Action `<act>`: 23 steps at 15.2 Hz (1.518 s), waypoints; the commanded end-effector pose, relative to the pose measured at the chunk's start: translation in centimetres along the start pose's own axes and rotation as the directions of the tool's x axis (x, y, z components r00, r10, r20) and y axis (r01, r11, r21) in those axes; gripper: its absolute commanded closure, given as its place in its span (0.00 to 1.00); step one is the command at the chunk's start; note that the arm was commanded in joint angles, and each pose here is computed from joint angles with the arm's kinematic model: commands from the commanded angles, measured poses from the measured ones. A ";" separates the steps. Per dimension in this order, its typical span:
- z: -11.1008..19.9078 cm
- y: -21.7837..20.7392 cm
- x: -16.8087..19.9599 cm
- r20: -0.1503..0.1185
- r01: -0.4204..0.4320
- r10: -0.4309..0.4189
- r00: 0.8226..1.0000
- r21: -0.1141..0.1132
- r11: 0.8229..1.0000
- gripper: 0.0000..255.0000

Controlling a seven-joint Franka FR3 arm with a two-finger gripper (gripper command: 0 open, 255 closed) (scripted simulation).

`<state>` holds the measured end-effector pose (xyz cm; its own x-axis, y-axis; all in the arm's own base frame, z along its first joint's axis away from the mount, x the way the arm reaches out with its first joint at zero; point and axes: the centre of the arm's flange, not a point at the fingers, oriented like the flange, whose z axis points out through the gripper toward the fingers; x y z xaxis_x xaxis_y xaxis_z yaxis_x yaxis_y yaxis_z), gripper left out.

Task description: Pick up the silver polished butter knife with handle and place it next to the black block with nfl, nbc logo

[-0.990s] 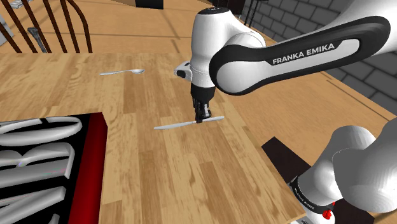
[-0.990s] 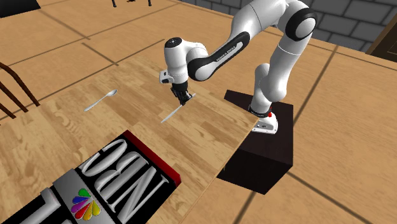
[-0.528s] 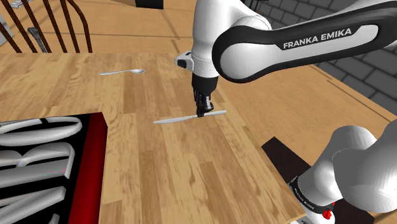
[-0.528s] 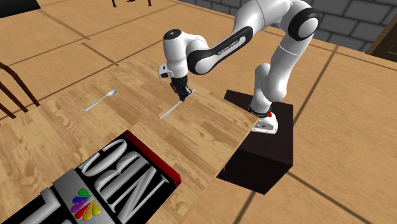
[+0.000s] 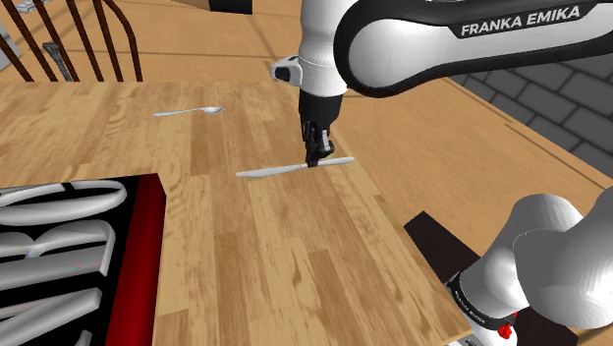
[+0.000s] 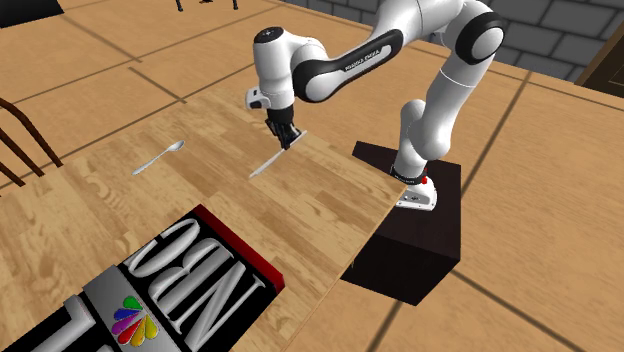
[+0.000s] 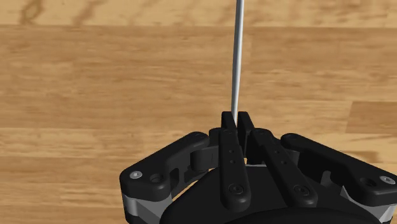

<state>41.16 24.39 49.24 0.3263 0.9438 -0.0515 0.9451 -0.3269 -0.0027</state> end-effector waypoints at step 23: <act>-10.5 -1.5 4.6 0.000 0.000 0.000 1.000 0.000 1.000 1.00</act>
<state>41.50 28.29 59.40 0.3254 0.9441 -0.0524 0.9454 -0.3260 -0.0028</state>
